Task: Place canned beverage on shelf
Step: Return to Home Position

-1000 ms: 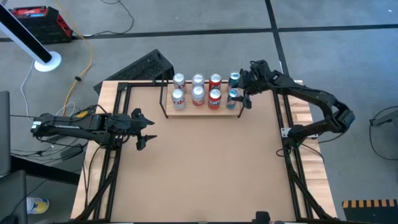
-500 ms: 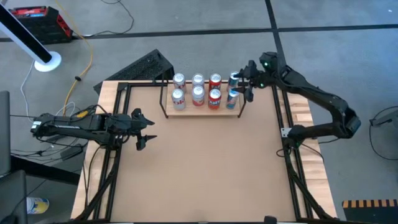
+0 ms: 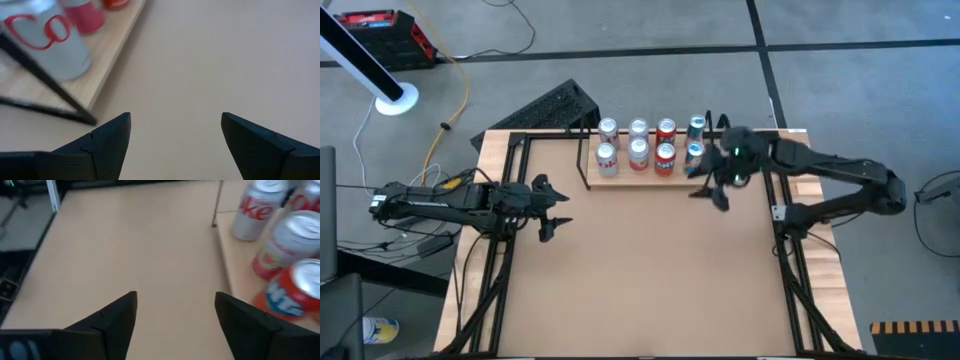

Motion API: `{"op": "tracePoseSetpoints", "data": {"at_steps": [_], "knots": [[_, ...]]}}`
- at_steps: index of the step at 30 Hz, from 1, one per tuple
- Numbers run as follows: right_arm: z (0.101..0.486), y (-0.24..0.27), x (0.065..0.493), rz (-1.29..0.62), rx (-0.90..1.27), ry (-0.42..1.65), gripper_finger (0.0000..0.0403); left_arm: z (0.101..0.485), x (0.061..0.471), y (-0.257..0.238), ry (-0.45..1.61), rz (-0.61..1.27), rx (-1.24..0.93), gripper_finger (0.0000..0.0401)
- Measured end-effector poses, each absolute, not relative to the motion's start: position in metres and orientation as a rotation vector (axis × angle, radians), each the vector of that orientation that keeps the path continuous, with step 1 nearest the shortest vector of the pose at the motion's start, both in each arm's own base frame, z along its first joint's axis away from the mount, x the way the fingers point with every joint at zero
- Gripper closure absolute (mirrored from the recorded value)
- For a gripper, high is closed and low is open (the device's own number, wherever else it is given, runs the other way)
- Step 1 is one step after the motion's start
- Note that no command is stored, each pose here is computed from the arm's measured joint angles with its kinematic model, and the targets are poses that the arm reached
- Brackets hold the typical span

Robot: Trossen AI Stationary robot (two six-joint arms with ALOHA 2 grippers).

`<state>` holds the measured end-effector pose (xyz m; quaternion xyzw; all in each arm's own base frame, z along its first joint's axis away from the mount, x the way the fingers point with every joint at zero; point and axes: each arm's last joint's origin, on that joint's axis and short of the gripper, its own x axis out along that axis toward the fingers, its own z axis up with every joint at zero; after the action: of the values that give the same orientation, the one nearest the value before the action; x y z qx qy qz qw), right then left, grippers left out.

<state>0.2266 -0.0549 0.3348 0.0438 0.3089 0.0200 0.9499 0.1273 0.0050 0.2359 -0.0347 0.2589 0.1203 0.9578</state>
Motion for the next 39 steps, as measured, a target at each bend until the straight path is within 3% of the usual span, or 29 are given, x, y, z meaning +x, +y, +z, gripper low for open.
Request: {"op": "tracePoseSetpoints", "data": {"at_steps": [7,13,19,26,32,39], "knots": [[0.325,-0.001,0.229,0.012,-0.04,0.67,0.0172,0.25,0.134,0.001,0.375,0.084,-0.071,0.0106],[0.3,0.013,0.208,-0.032,-0.052,0.489,0.0282,0.252,0.124,-0.003,0.16,0.024,-0.011,0.0106],[0.256,0.004,0.183,-0.072,0.002,0.236,0.0386,0.229,0.11,0.0,-0.001,0.125,-0.072,0.0106],[0.225,-0.018,0.147,-0.197,0.124,0.111,0.0361,0.222,0.096,0.004,-0.085,0.231,-0.135,0.0106],[0.196,-0.026,0.125,-0.272,0.185,0.064,0.0384,0.199,0.092,0.005,-0.111,0.266,-0.189,0.0106],[0.166,-0.025,0.116,-0.239,0.209,0.027,0.0366,0.173,0.096,0.006,-0.099,0.278,-0.223,0.0106]]}}
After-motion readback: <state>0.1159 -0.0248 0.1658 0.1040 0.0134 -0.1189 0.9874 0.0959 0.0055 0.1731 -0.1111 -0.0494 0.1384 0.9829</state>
